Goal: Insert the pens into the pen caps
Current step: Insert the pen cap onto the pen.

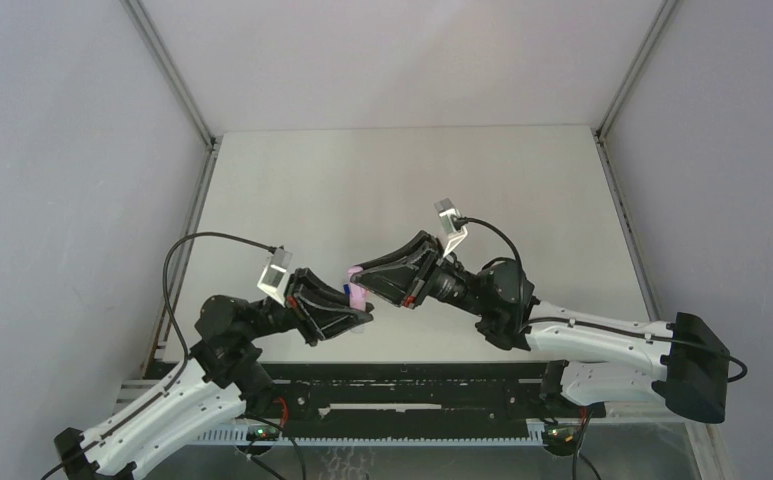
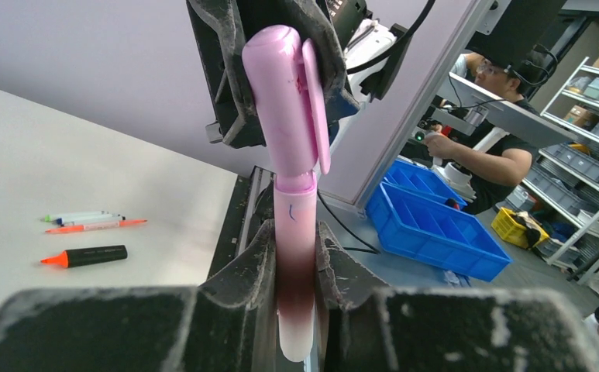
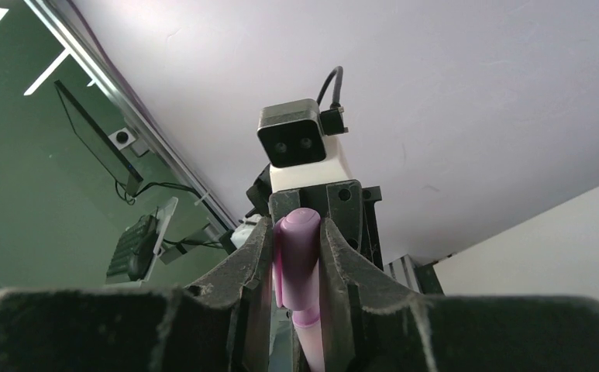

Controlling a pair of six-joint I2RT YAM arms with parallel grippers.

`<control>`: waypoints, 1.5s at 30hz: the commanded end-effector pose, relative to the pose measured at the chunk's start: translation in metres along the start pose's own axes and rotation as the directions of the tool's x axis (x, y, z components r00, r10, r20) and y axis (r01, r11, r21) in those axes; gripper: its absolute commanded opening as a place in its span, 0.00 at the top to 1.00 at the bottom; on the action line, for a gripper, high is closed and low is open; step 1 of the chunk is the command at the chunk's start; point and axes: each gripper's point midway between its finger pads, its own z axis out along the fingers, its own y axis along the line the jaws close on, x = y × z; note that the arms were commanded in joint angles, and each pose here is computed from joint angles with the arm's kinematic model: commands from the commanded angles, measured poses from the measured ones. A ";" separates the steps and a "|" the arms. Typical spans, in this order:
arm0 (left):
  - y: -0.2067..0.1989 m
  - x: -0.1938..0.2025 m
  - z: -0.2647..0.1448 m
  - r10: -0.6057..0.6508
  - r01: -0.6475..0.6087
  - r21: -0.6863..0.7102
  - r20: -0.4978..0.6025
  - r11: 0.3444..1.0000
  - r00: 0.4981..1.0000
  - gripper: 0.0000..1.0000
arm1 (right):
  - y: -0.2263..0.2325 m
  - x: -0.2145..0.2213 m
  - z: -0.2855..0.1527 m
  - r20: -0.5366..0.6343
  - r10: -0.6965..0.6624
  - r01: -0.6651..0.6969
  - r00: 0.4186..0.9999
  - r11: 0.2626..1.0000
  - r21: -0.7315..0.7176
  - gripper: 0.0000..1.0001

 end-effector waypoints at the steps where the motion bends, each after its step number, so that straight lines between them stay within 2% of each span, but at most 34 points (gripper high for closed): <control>1: -0.047 -0.062 0.004 0.104 -0.124 0.116 0.164 0.986 0.981 1.00 | 0.003 0.023 -0.006 -0.073 -0.042 0.038 0.996 0.998 -0.047 1.00; 10: -0.055 -0.068 0.002 0.115 -0.141 0.139 0.180 0.980 0.977 1.00 | -0.001 0.035 -0.009 -0.102 -0.101 0.096 0.990 0.994 -0.054 1.00; 24: -0.073 -0.080 -0.003 0.149 -0.192 0.183 0.224 0.964 0.963 1.00 | -0.027 0.055 -0.018 -0.150 -0.039 0.046 0.988 0.998 0.042 1.00; 33: -0.086 -0.084 -0.006 0.139 -0.195 0.231 0.238 0.953 0.961 1.00 | -0.024 0.069 -0.025 -0.210 -0.059 0.060 0.976 0.998 -0.003 1.00; 40: -0.077 -0.092 -0.006 0.160 -0.212 0.165 0.280 0.963 0.947 1.00 | -0.038 0.077 -0.027 -0.213 -0.011 0.031 0.977 0.995 0.093 1.00; 45: -0.074 -0.102 -0.007 0.162 -0.212 0.128 0.321 0.969 0.933 1.00 | -0.032 0.084 -0.030 -0.232 -0.045 0.065 0.972 0.995 0.077 1.00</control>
